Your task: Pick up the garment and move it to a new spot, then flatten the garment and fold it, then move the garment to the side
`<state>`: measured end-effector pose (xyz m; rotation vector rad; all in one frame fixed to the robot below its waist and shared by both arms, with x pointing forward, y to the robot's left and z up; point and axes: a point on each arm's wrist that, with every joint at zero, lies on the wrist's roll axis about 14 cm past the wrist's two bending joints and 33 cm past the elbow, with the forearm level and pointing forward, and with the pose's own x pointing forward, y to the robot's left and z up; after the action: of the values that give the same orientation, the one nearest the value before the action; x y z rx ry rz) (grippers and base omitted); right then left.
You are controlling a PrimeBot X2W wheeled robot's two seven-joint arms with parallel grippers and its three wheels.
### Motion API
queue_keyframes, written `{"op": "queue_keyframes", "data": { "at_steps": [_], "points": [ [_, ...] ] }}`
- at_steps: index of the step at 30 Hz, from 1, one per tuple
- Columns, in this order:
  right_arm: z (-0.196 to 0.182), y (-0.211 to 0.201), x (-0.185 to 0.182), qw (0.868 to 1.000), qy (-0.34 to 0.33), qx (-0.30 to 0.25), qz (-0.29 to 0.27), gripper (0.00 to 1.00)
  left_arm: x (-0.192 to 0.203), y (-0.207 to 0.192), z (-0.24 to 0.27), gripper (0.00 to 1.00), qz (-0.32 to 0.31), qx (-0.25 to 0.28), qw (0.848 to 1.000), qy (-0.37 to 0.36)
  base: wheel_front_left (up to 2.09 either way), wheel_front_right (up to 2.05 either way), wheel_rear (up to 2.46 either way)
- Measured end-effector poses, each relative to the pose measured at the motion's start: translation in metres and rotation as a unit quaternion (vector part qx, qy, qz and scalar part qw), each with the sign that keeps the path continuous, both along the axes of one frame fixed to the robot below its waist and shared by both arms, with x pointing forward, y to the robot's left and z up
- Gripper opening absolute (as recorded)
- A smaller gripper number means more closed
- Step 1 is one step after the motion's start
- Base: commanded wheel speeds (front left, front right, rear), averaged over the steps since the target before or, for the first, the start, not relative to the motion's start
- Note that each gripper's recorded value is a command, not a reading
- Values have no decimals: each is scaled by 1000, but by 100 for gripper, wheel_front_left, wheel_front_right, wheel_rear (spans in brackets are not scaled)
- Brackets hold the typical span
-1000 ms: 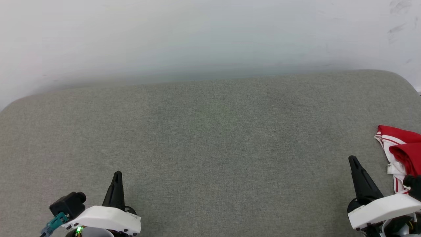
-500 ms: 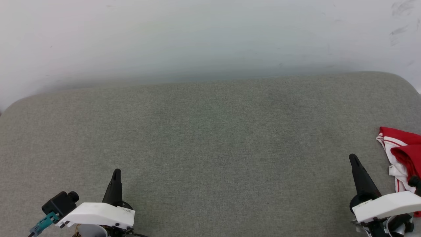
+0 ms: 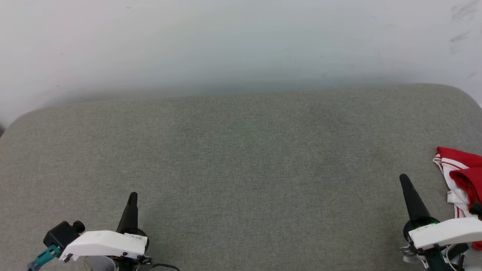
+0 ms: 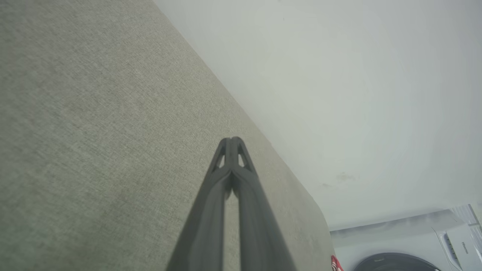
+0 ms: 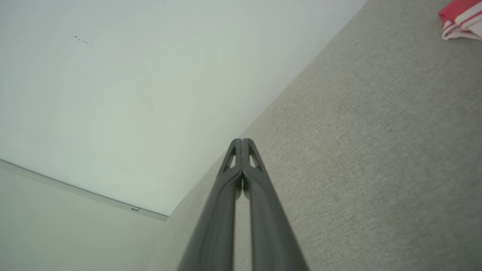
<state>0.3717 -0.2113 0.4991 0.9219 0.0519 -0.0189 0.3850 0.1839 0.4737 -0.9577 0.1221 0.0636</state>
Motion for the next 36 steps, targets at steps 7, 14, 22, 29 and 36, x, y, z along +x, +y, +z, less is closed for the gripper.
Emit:
{"op": "queue_keyframes", "data": {
  "at_steps": [7, 14, 22, 29, 36],
  "points": [
    [1, 1, 2, 999, -2, 41, -3, 0, 2, 1, 4, 0, 4, -39, 999, -5, 0, 0, 0],
    [2, 2, 4, 997, -5, 79, -5, 0, 2, 2, 6, 0, 6, -76, 997, -7, 0, 0, 0],
    [0, 2, 5, 993, -4, 121, -9, 0, 2, 4, 8, 0, 11, -116, 993, -12, 0, 0, 0],
    [0, 4, 7, 988, -6, 154, -10, 0, 3, 6, 11, 0, 13, -148, 989, -17, 0, 0, 0],
    [2, 5, 9, 983, -10, 186, -10, 0, 3, 7, 15, 0, 14, -178, 984, -24, 0, 0, 0]
  ]
}}
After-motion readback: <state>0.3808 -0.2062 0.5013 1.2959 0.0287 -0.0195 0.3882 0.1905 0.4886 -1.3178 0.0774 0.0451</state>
